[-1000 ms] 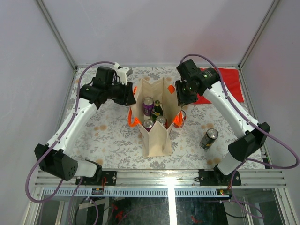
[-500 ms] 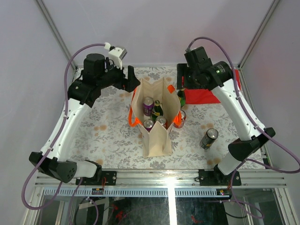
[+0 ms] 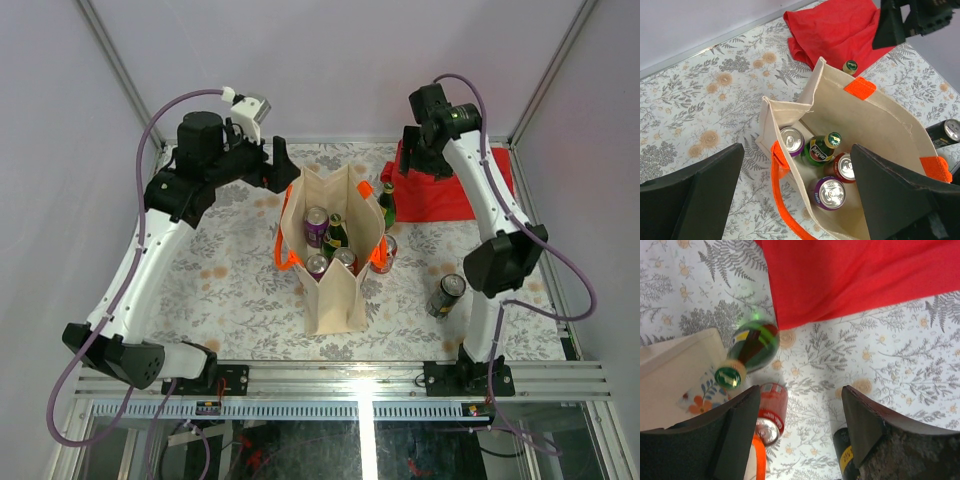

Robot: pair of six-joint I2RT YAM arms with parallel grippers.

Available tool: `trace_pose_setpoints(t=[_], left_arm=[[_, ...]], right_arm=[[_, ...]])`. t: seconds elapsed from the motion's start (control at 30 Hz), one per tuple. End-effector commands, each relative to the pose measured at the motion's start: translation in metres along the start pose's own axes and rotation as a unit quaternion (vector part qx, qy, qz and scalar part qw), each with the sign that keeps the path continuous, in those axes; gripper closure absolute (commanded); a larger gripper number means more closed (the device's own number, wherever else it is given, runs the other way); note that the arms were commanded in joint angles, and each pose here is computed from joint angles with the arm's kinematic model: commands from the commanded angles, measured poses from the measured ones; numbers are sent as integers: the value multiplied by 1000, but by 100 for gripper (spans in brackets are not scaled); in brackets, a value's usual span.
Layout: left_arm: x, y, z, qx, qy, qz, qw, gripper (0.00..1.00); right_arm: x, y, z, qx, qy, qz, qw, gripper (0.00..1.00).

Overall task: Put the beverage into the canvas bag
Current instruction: Pick up the drink from the center of the board.

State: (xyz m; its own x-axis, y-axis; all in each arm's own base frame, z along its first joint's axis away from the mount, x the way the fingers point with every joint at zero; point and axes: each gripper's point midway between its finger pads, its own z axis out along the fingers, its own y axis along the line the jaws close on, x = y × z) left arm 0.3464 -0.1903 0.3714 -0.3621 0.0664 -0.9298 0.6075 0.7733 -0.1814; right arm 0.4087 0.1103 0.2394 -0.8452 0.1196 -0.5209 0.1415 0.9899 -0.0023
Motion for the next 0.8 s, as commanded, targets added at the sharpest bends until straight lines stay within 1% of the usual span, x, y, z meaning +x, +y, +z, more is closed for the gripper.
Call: trace_pose_setpoints(t=[0.0,0.3,0.43,0.5,0.63,0.77], left_arm=[[-7,2,2,-3,-20,1,1000,12],[3,4,2,-8,-9,1,1000,12],[6,4,3,-7,-5,3,1000,12],[7,5,4,-6,-2,3,1000,12],[8,5,5,-6,-1,3,1000,12],[9,5,4,-5,0,3,1000,12]], right_arm=[[-19,10,-5,-28,-10,-16,999,27],[-13,30,4,-69,12,-18,997,28],[-1,35,12,-75,41,-25,996,29],[4,40,13,-76,52,-31,995,31],[6,45,3,-70,49,-34,996,32],[31,29,-6,-41,76,-38,996,32]])
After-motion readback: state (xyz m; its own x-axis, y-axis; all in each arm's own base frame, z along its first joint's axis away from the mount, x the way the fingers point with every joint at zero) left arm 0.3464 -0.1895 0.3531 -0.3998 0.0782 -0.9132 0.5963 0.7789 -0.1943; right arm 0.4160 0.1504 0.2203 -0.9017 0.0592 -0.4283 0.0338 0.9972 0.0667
